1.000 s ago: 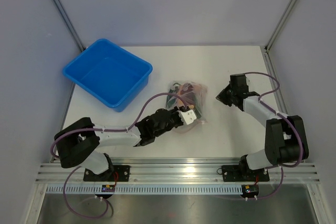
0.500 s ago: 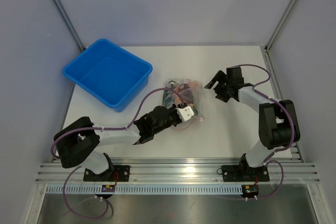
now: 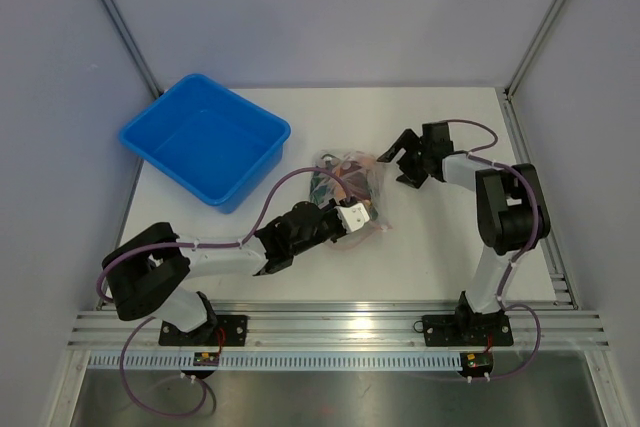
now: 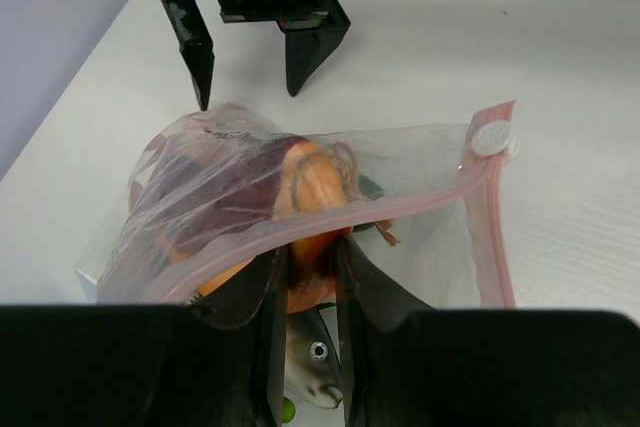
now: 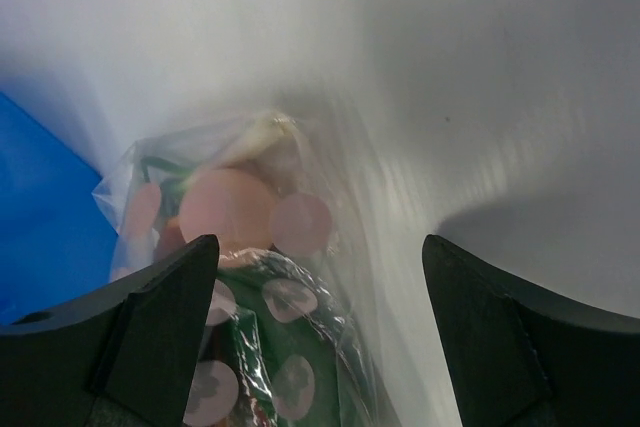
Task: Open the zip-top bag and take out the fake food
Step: Pick up the food from the zipper food storage bag.
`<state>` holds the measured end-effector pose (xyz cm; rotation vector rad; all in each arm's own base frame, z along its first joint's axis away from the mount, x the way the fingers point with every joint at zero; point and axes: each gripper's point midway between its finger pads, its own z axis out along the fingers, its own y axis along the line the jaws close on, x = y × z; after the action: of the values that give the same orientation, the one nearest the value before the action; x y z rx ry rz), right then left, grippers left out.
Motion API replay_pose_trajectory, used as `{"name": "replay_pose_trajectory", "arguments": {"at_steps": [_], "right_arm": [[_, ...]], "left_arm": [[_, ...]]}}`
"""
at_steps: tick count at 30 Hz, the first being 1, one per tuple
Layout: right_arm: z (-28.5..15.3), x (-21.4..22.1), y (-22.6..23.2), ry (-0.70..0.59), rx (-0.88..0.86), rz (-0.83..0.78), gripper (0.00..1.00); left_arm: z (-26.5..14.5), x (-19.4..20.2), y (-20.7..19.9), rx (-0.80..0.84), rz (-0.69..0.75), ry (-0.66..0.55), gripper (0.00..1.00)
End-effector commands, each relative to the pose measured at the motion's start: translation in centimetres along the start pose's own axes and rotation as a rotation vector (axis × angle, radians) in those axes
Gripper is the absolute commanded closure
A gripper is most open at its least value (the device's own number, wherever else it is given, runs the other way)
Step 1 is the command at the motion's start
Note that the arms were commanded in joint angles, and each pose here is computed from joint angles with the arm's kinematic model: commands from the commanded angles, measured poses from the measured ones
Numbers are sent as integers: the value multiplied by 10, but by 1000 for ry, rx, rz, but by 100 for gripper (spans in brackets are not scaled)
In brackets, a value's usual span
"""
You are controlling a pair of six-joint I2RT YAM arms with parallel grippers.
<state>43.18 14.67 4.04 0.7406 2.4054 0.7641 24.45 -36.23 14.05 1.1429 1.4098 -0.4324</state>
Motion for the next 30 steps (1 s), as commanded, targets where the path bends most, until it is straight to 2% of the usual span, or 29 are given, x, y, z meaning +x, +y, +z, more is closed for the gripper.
{"name": "replay_pose_trajectory", "arguments": {"at_steps": [1,7,14,16,17,20,21,24,25,30], "right_arm": [[5,-21,36,-35,-118,-7,9],[20,-20,42,-22,-123,3,10],[35,-9,43,-6,-106,-2,18],[40,-6,42,-7,-99,-6,31],[41,-5,42,-5,-103,-3,44],[42,-7,41,-19,-103,6,66],[41,-8,42,-25,-102,3,79],[37,-12,38,-56,-83,8,96],[35,-14,35,-73,-70,12,100],[24,-20,26,-132,-39,27,100]], "left_arm": [[4,-23,1,14,-19,-70,100],[4,-23,-4,39,-15,-73,100],[6,-23,-5,46,-13,-71,100],[6,-23,-5,50,-14,-71,100],[6,-23,-6,52,-14,-68,100],[6,-23,-6,52,-16,-68,100],[6,-23,-6,52,-17,-70,100],[5,-23,-5,48,-19,-63,100],[5,-21,-3,39,-19,-53,100],[6,-26,-1,29,-39,-64,100]]}}
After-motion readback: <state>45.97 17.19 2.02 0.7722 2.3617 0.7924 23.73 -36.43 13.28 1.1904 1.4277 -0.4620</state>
